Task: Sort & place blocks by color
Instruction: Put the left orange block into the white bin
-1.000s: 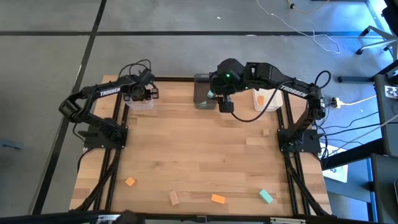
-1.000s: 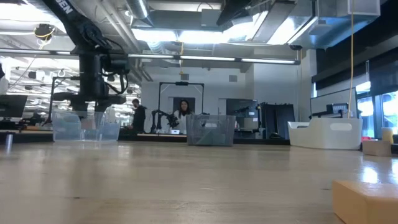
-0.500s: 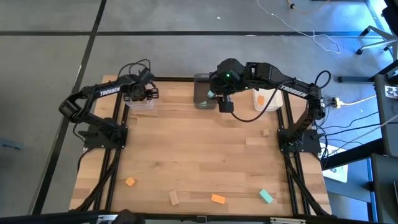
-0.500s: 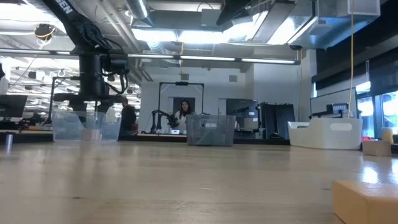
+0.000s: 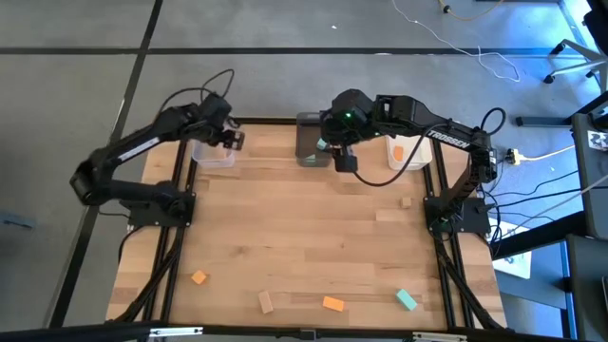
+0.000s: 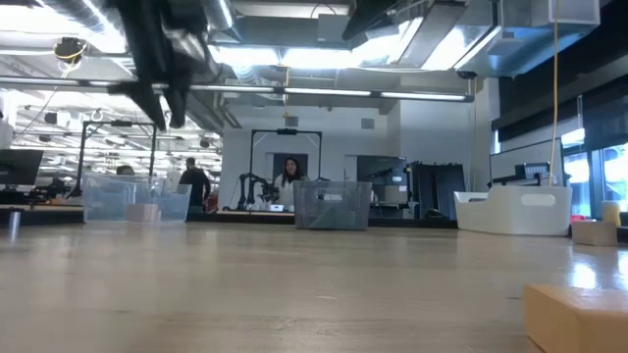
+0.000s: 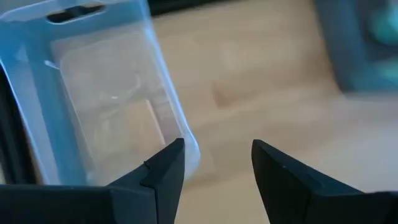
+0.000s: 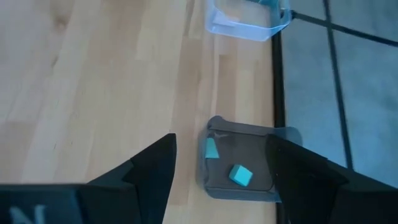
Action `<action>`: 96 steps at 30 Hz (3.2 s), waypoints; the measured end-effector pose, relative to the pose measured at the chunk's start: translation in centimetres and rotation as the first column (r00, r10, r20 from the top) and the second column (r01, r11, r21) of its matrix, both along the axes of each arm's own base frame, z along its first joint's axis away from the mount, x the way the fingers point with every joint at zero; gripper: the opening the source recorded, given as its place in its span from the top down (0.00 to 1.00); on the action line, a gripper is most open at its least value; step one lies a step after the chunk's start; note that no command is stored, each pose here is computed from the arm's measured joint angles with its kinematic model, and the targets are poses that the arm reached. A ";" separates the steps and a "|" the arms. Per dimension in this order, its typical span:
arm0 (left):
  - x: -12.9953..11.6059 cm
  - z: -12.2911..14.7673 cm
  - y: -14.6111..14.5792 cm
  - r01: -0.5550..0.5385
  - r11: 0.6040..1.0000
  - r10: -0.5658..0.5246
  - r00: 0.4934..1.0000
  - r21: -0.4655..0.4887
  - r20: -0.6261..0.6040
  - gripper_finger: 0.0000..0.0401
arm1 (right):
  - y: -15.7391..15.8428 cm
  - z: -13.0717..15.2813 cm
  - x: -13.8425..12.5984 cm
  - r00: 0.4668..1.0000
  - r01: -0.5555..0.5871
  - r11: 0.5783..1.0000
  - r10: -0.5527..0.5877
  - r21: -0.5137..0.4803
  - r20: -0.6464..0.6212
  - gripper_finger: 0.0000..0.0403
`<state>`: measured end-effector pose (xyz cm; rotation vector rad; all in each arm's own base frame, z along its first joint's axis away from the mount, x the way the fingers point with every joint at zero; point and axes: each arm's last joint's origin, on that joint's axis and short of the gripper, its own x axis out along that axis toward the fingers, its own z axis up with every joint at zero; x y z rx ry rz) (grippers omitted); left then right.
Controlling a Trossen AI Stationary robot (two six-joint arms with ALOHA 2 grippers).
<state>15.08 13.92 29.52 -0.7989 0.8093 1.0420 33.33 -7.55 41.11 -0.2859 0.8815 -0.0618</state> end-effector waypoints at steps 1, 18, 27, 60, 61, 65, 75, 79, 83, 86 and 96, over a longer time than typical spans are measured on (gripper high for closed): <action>0.0 0.8 -1.0 0.040 0.999 -0.040 0.999 -0.002 -0.003 0.56 | 0.1 -0.1 -0.1 1.000 -0.008 1.000 0.008 0.011 -0.006 0.39; 1.5 3.3 -15.4 0.537 0.813 -0.507 0.843 -0.227 0.178 0.56 | 0.2 -0.1 -0.1 0.997 -0.080 0.997 0.080 0.010 -0.016 0.39; 0.7 2.1 -21.9 0.482 0.725 -0.494 0.862 -0.493 0.116 0.56 | 0.2 -0.1 -0.1 0.997 -0.079 0.997 0.079 0.012 -0.015 0.39; -0.2 -8.4 -37.0 0.254 0.844 -0.421 0.860 -0.473 -0.289 0.56 | 0.5 0.0 0.1 0.996 -0.086 0.982 0.080 0.169 0.044 0.39; -0.1 -8.7 -37.1 0.251 0.846 -0.420 0.857 -0.471 -0.297 0.56 | 0.5 0.0 0.1 0.996 -0.086 0.982 0.080 0.169 0.044 0.39; 0.1 -9.9 -37.4 0.233 0.866 -0.405 0.845 -0.443 -0.348 0.56 | 0.5 0.0 0.1 0.996 -0.086 0.982 0.080 0.169 0.045 0.39; 0.0 -11.1 -37.5 0.193 0.888 -0.379 0.822 -0.418 -0.425 0.56 | 0.5 0.2 0.3 0.995 -0.089 0.983 0.079 0.162 0.063 0.39; -0.3 -11.7 -37.1 0.176 0.899 -0.359 0.820 -0.400 -0.447 0.56 | 0.5 0.2 0.3 0.994 -0.090 0.983 0.079 0.159 0.073 0.39; -0.7 -12.8 -36.6 0.156 0.899 -0.357 0.804 -0.410 -0.476 0.56 | 0.5 0.3 0.4 0.994 -0.091 0.983 0.080 0.157 0.080 0.39; -0.9 -13.0 -36.3 0.156 0.901 -0.355 0.801 -0.404 -0.482 0.56 | 0.5 0.3 0.4 0.994 -0.091 0.983 0.080 0.157 0.080 0.39; -0.6 -13.3 -36.5 0.181 0.896 -0.364 0.823 -0.405 -0.437 0.56 | 0.5 0.3 0.4 0.993 -0.092 0.984 0.079 0.156 0.084 0.39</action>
